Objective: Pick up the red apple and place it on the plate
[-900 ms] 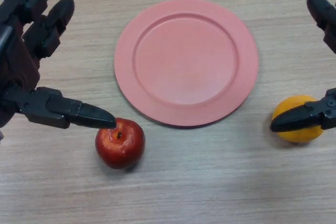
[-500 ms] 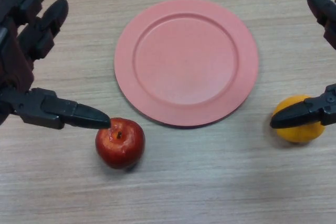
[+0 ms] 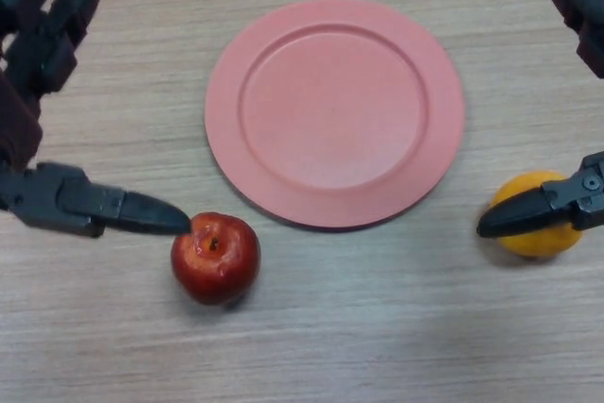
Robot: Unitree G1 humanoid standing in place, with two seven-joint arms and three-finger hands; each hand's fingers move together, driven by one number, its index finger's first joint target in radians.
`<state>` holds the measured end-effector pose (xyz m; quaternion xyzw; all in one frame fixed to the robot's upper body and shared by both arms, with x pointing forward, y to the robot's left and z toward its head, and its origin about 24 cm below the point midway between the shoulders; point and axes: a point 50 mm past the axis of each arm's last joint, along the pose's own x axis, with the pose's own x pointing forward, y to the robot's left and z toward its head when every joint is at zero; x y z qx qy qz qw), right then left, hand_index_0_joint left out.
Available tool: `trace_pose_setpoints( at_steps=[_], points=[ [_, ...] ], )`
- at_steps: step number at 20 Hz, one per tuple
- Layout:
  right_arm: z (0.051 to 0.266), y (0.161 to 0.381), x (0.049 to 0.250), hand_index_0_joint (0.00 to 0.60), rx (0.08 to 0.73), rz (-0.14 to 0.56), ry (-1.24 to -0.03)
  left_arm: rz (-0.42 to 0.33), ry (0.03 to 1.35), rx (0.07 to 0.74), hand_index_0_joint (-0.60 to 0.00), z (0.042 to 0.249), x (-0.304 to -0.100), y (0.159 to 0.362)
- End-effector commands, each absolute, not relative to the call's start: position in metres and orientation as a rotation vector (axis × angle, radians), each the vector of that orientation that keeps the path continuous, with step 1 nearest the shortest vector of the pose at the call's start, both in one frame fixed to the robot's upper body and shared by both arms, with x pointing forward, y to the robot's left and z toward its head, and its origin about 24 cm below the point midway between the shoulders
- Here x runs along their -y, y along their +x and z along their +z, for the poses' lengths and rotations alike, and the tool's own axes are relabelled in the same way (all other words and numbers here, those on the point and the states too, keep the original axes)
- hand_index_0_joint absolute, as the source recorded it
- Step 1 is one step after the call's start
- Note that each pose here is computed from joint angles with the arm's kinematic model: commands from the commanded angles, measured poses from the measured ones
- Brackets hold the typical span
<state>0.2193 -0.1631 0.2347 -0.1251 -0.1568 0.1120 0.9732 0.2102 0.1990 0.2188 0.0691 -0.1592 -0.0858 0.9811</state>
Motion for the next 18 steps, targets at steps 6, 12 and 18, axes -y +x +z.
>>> trace_pose_setpoints(
  at_steps=[6,12,18],
  points=[
    [0.247,0.216,0.155,0.000,0.451,0.178,-0.283,-0.157,0.318,0.467,0.000,0.182,-0.216,0.187],
    [0.244,0.215,0.144,0.000,0.431,0.197,-0.327,-0.112,0.239,0.505,0.000,0.118,-0.213,0.211],
    [0.239,0.213,0.144,0.000,0.416,0.183,-0.329,-0.060,0.267,0.473,0.000,0.088,-0.190,0.236]
  ],
)
